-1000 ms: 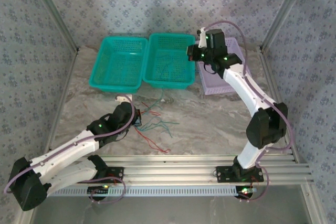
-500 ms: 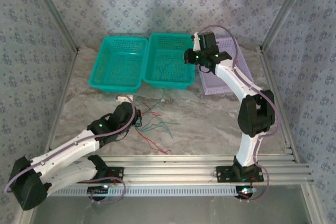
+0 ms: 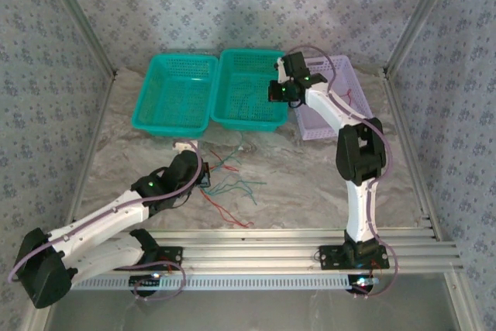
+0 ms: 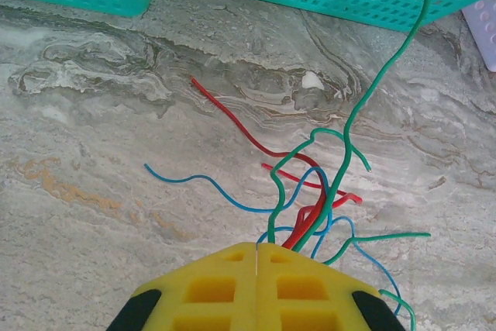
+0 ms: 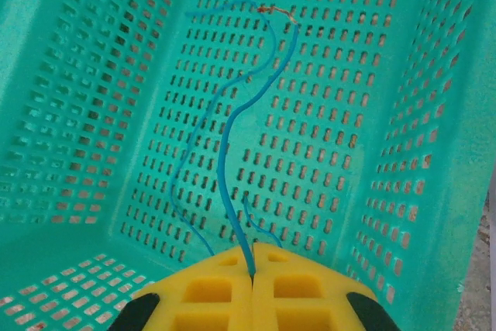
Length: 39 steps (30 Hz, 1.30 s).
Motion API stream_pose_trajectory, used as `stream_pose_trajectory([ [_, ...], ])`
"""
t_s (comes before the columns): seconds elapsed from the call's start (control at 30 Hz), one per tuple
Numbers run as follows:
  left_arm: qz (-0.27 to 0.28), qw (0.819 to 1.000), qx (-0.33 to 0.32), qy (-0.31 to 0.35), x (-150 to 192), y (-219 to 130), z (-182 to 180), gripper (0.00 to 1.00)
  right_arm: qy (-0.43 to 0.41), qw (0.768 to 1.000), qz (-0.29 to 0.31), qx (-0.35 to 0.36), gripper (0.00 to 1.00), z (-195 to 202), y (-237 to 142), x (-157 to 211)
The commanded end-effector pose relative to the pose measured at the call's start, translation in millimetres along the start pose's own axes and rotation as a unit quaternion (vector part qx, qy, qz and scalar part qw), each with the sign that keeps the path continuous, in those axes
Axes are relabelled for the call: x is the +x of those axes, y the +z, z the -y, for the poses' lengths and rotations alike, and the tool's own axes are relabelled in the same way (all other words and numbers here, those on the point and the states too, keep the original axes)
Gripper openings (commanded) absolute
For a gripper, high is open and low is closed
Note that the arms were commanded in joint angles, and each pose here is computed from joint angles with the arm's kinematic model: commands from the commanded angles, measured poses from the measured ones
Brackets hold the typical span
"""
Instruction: Untangle the cables
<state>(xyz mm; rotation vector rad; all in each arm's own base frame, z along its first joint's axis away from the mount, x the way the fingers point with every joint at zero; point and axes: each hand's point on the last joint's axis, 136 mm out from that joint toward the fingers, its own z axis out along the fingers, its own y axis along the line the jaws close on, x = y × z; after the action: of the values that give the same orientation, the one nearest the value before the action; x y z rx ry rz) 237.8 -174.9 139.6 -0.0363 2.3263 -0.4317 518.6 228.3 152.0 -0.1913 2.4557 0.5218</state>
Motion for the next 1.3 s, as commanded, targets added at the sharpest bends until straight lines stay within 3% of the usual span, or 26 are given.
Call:
stream_pose_trajectory([
  [0.0,0.006,1.0,0.01,0.003,-9,-4,10,0.0,-0.008,1.0,-0.017,0.006,0.04,2,7,0],
  [0.4,0.01,1.0,0.012,0.022,-18,-5,24,0.0,-0.007,0.999,-0.036,0.005,0.19,3,17,7],
  [0.6,0.013,0.999,0.019,0.029,-22,-1,36,0.0,-0.007,1.0,-0.02,-0.008,0.31,-6,6,-1],
  [1.03,0.027,0.998,0.024,0.057,-38,-3,56,0.0,-0.019,0.998,0.061,-0.024,0.5,-23,-72,-26],
  [1.27,0.042,0.997,0.044,0.052,-52,-2,77,0.0,0.008,0.991,0.097,-0.095,0.53,-47,-122,11],
])
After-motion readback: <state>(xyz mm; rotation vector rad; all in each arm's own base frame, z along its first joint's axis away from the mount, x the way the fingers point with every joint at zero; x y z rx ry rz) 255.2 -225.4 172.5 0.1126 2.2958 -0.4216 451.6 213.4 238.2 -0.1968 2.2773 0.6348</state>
